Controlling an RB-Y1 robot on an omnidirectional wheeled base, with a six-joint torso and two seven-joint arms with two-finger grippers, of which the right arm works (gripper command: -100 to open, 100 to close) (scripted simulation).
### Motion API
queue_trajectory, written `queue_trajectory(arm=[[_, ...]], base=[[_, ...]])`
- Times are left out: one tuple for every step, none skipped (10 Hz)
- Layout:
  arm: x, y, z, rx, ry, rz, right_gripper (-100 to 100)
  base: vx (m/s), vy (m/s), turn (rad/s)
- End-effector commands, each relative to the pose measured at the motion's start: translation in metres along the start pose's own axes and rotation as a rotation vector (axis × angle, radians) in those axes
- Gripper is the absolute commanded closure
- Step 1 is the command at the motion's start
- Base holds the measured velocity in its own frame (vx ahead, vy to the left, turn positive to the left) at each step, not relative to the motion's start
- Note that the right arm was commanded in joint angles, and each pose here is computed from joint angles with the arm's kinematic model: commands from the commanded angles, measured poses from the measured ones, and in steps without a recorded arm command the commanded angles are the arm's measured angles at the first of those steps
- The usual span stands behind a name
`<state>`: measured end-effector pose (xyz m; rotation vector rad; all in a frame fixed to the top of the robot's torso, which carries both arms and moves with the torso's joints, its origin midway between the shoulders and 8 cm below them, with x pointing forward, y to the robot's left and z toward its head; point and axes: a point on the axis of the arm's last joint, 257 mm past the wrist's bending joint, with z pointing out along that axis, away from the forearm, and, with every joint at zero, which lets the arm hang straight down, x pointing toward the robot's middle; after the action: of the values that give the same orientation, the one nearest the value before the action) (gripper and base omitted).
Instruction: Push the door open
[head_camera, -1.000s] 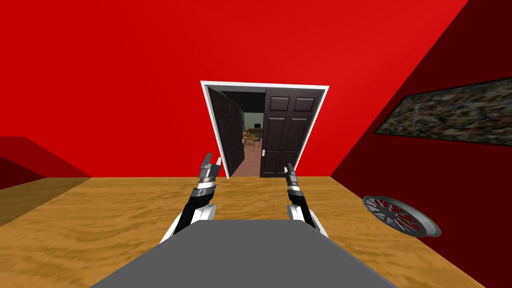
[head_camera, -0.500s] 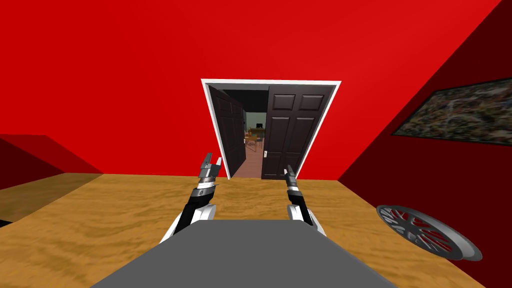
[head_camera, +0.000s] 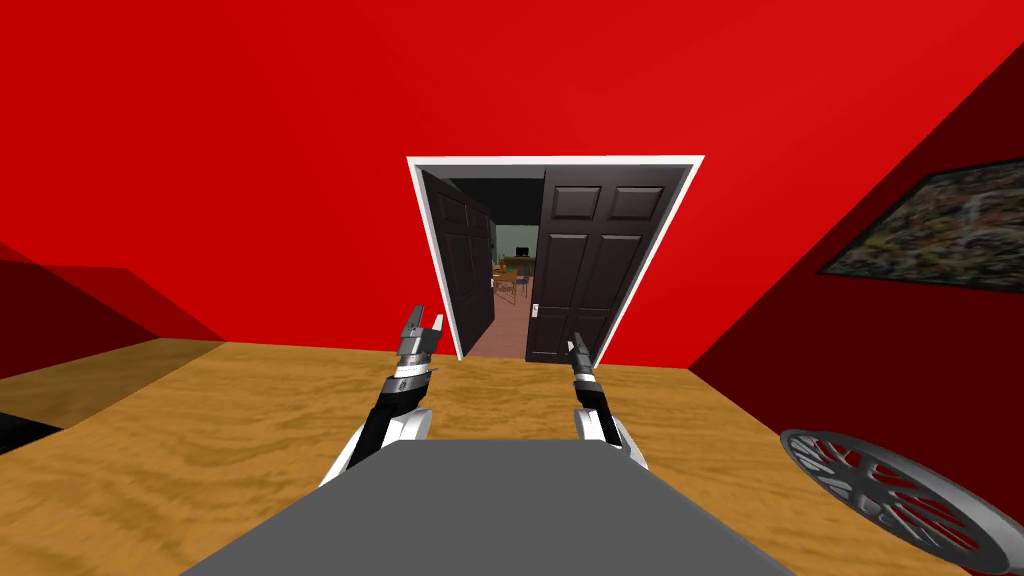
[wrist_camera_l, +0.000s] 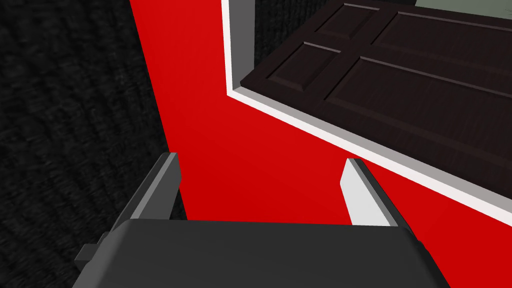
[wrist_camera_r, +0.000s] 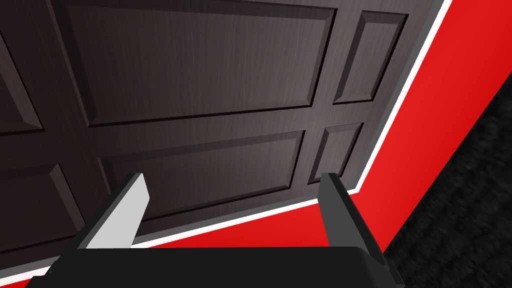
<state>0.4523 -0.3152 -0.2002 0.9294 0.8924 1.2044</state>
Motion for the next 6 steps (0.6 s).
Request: queue_trajectory(arm=[[-0.004,-0.013,-0.0011,0.019,-0.005,0.0,-100],[-0.006,-0.019,-0.0006,0.028,-0.008,0.001,-100],[-0.006,-0.022,-0.0018,0.034,-0.008,0.001,-100],[-0.008,-0.03,-0.0024,0.048,-0.012,0.001,-100],[-0.011,-0.038,-0.003,0.061,-0.015,0.002,-100],[-0.013,-0.046,-0.0037,0.074,-0.019,0.002,-100]], base=[[0.085,-0.001,0.087],[0.099,-0.007,0.077],[0.068,-0.004,0.029],[0.064,0.0,0.068],[0.082,0.002,0.058],[0.093,0.004,0.083]])
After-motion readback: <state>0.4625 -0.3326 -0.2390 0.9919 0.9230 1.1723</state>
